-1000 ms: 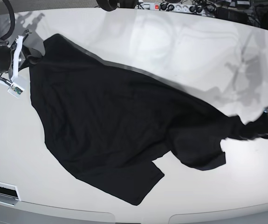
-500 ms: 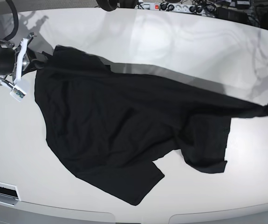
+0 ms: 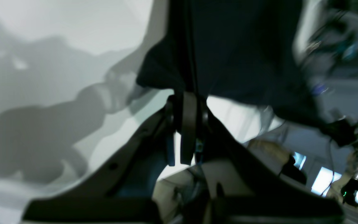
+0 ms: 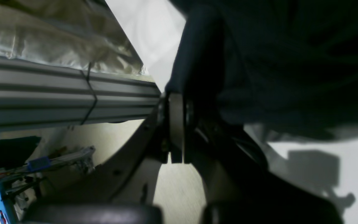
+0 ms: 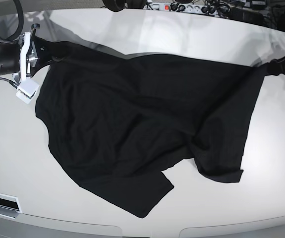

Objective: Layout the t-shirt on the table in an organized manner, then fold the t-shirt properly
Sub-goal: 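Lift the shirt with both grippers and shake it taut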

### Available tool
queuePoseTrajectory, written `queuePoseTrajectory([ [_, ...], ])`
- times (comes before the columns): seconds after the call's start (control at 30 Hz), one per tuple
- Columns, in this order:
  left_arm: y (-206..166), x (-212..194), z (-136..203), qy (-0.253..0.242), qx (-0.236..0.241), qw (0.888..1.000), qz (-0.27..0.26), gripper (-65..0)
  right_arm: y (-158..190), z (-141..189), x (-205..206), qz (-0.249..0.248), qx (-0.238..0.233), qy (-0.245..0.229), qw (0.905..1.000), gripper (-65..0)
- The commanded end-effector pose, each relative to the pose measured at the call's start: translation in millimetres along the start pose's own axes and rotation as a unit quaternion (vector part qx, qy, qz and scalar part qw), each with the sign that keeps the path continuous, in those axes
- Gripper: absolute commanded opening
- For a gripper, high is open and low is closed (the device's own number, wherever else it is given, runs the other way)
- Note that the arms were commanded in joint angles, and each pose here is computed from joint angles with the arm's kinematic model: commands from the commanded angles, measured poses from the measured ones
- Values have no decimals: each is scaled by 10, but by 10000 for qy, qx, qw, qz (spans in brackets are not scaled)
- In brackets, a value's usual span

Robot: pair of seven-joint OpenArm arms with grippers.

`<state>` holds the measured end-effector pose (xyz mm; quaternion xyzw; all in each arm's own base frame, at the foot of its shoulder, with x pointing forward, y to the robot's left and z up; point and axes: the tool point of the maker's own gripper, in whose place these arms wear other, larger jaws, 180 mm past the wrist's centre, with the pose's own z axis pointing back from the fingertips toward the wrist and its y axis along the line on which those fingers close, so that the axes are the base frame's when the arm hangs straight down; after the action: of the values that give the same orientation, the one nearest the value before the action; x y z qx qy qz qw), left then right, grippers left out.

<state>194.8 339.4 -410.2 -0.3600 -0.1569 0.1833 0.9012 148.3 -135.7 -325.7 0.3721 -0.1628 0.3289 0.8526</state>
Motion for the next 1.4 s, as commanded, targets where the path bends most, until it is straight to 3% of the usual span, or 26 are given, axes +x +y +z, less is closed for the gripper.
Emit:
queuePoseTrajectory([
  [0.0, -73, 128, 92, -3, 29, 9997, -231, -650, -20, 73, 13, 112, -89, 38, 9999, -650],
  [0.23, 0, -208, -80, 880, 276, 9955, -236, -650, -159, 86, -112, 151, -474, 378, 9980, -650],
  [0.47, -5, -237, -109, 955, 272, 9947, -250, -650, -188, 87, -137, 156, -556, 445, 9973, -650],
  [0.57, -188, 119, -184, 448, 85, 9979, -455, -650, -380, 145, -162, 287, -1046, 673, 9918, -650],
  [0.63, -502, 633, -187, -138, -165, 9966, -802, -650, -636, 263, 163, 657, -1682, 283, 9831, -650],
  [0.67, -748, 960, -137, -453, -329, 9927, -1069, -650, -782, 379, 377, 908, -2059, 142, 9742, -650],
  [0.73, -1448, 1711, 163, -1206, -714, 9735, -1806, -650, -1030, 754, 931, 1352, -2845, -270, 9487, -650],
  [0.77, -1888, 2079, 433, -1691, -948, 9550, -2246, -650, -1095, 1010, 1261, 1398, -3198, -666, 9347, -650],
  [0.83, -2792, 2594, 1089, -2656, -1417, 8983, -3200, -650, -1102, 1603, 1828, 1586, -3801, -1429, 8999, -650],
  [0.9, -3495, 2794, 1697, -3319, -1725, 8427, -3873, -650, -1010, 2169, 2165, 1843, -4275, -1993, 8623, -650],
  [0.97, -3913, 2821, 2102, -3593, -1824, 8070, -4317, -650, -860, 2540, 2332, 1947, -4419, -2428, 8414, -650],
  [1.0, -4038, 2824, 2222, -3693, -1857, 7956, -4430, -650, -801, 2633, 2371, 2001, -4420, -2550, 8364, -650],
  [1.03, -4100, 2823, 2263, -3710, -1855, 7915, -4489, -650, -763, 2677, 2394, 2076, -4411, -2599, 8335, -650],
  [1.1, -4090, 2818, 2111, -3510, -1779, 8004, -4522, -650, -774, 2620, 2364, 2087, -4340, -2514, 8396, -650],
  [1.13, -4026, 2810, 1952, -3326, -1721, 8119, -4478, -650, -791, 2540, 2317, 2039, -4214, -2453, 8489, -650],
  [1.3, -3281, 2577, 926, -2057, -1266, 8883, -3907, -650, -820, 1855, 1757, 1605, -3138, -1653, 9211, -650],
  [1.37, -2847, 2352, 533, -1504, -1061, 9144, -3606, -650, -796, 1559, 1490, 1387, -2689, -1367, 9433, -650],
])
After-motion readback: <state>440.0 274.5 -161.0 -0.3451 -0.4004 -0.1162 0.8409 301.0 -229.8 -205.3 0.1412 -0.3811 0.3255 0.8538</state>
